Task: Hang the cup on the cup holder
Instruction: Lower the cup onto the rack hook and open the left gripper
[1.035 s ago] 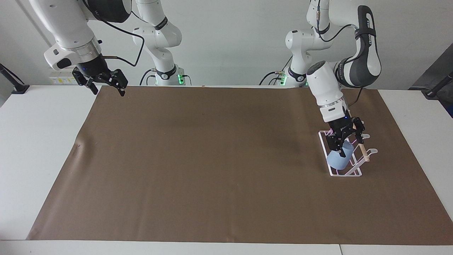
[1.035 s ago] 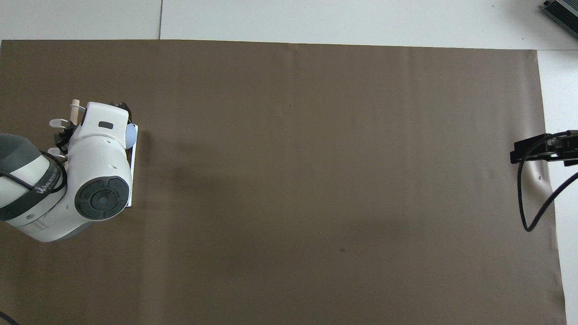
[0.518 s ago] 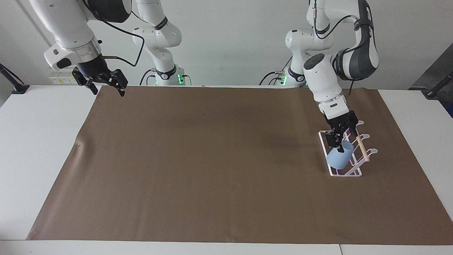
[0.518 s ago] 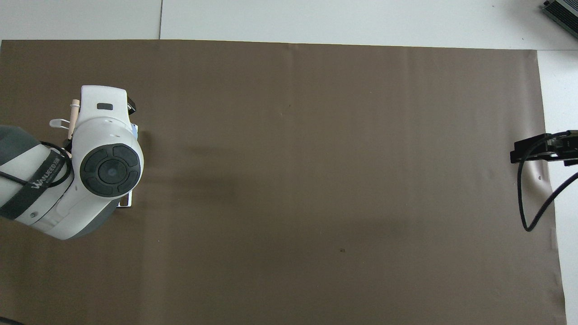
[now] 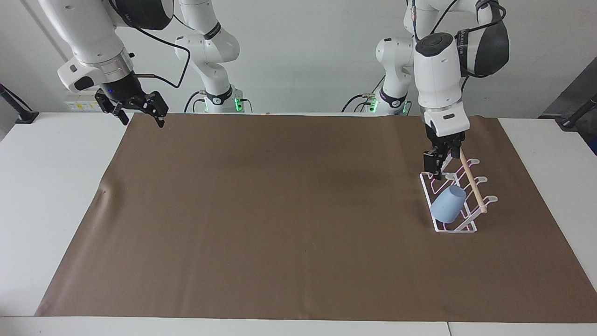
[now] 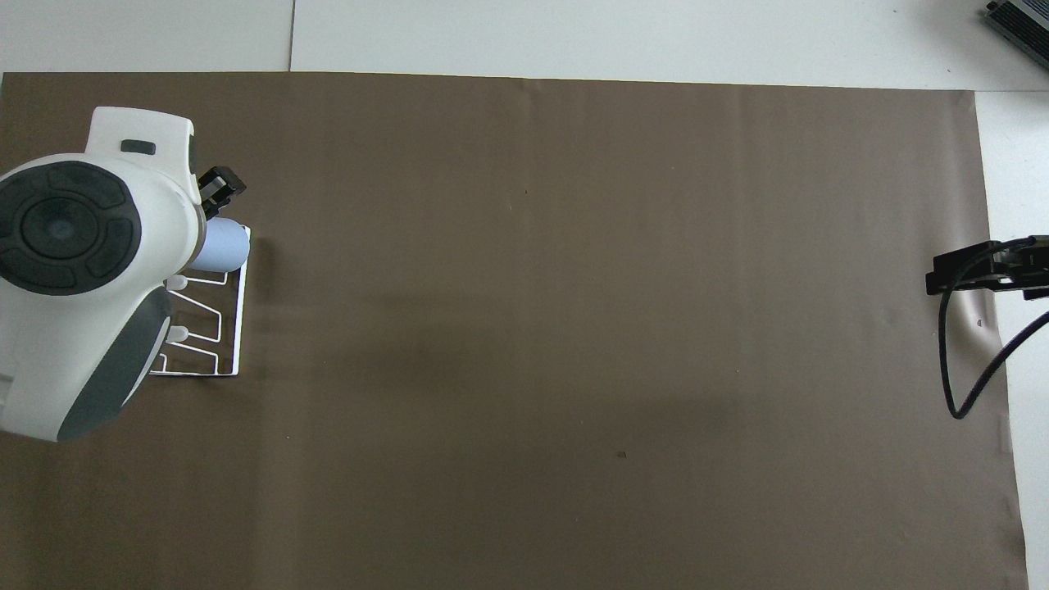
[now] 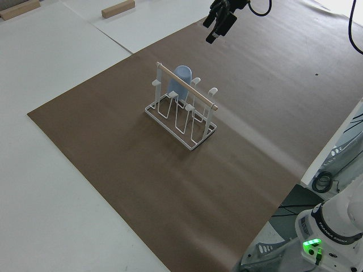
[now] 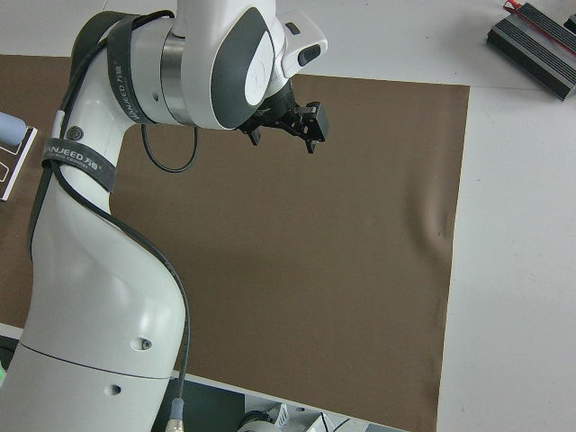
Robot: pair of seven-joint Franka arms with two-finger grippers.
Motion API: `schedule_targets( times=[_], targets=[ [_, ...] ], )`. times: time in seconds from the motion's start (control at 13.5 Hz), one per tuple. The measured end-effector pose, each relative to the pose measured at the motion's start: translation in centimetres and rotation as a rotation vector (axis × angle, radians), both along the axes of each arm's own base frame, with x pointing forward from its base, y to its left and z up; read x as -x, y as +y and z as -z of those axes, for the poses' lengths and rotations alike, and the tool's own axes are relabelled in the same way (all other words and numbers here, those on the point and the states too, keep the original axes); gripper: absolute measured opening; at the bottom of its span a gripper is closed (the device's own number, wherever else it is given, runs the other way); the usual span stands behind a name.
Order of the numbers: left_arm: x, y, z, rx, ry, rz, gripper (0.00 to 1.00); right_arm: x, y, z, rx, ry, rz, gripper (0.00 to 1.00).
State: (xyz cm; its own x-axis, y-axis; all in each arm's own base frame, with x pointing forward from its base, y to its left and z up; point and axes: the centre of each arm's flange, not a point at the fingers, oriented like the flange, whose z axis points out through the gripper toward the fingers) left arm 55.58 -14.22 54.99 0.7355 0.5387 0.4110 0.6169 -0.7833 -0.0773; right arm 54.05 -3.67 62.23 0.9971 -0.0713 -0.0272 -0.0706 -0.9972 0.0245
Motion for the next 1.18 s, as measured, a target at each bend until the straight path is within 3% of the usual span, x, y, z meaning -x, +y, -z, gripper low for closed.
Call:
schedule_targets(
  times=[0.3, 0.59, 0.96, 1.18],
  targets=[
    [1.3, 0.4, -3.0, 0.056, 0.125, 0.093, 1.00, -0.1, 0.0, 0.0, 0.001, -0.011, 0.000, 1.00],
    [3.1, 0.5, -6.8, 0.046, 0.282, 0.362, 1.00, 0.0, 0.0, 0.3, 0.000, -0.015, -0.001, 1.00],
    [4.7, 1.8, -9.5, 0.137, 0.353, 0.518, 1.00, 0.2, 0.0, 0.5, -0.001, -0.019, -0.001, 1.00],
    [4.6, 3.3, -10.2, 0.124, 0.388, 0.677, 1.00, 0.3, 0.0, 0.5, -0.001, -0.019, -0.001, 1.00]
  ],
)
